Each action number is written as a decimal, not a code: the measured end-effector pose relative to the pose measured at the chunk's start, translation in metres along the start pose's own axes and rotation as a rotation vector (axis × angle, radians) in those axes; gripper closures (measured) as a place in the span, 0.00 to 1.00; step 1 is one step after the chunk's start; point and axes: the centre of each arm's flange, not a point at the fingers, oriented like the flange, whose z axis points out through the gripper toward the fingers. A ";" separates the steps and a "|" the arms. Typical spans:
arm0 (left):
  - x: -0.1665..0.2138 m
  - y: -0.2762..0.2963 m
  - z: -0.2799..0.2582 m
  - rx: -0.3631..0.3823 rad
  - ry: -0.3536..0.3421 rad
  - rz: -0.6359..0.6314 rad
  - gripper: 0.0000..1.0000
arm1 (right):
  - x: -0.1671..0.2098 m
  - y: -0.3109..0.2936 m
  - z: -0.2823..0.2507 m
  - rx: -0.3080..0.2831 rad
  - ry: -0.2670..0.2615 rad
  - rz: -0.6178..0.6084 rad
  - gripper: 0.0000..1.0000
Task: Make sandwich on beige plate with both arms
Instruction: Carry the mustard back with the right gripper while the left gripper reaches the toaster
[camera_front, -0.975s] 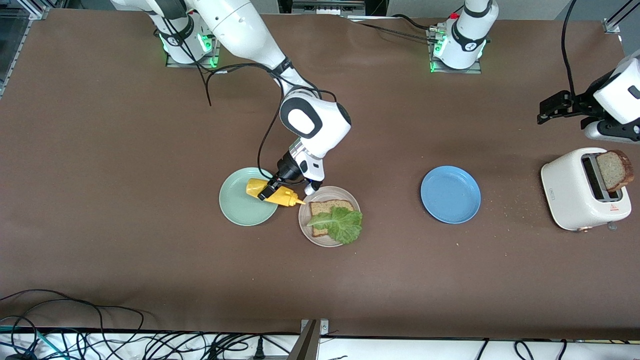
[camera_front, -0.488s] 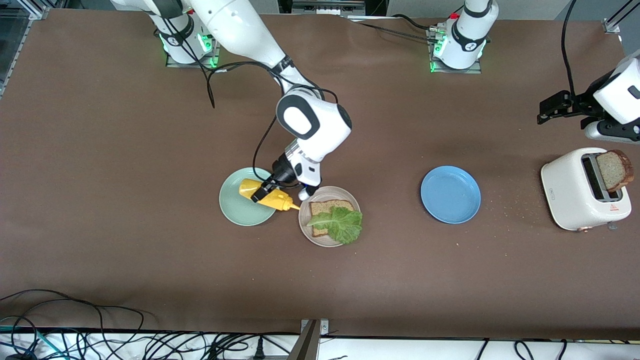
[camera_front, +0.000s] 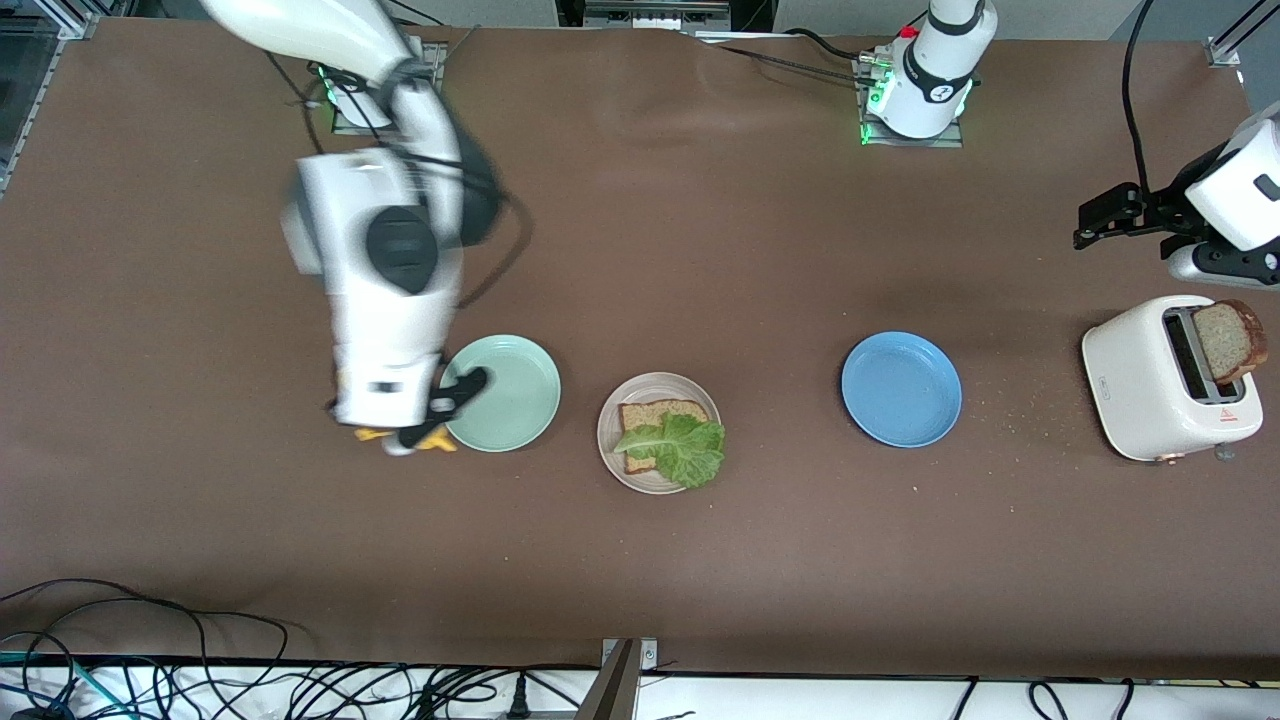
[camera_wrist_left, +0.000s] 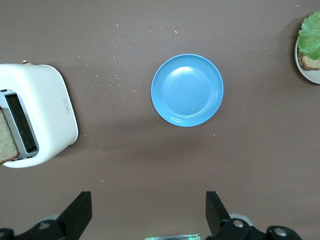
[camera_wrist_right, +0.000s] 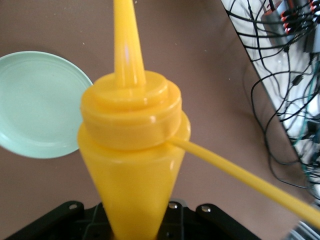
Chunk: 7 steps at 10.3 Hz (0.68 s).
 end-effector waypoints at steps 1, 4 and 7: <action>0.005 -0.002 0.008 -0.001 -0.016 -0.003 0.00 | -0.033 0.045 0.002 0.109 0.054 0.013 0.84; 0.015 -0.021 0.029 -0.007 -0.054 -0.034 0.00 | -0.119 0.137 0.063 0.425 0.255 -0.041 0.84; 0.023 -0.066 0.058 -0.024 -0.106 -0.111 0.00 | -0.180 0.161 0.152 0.662 0.539 -0.142 0.84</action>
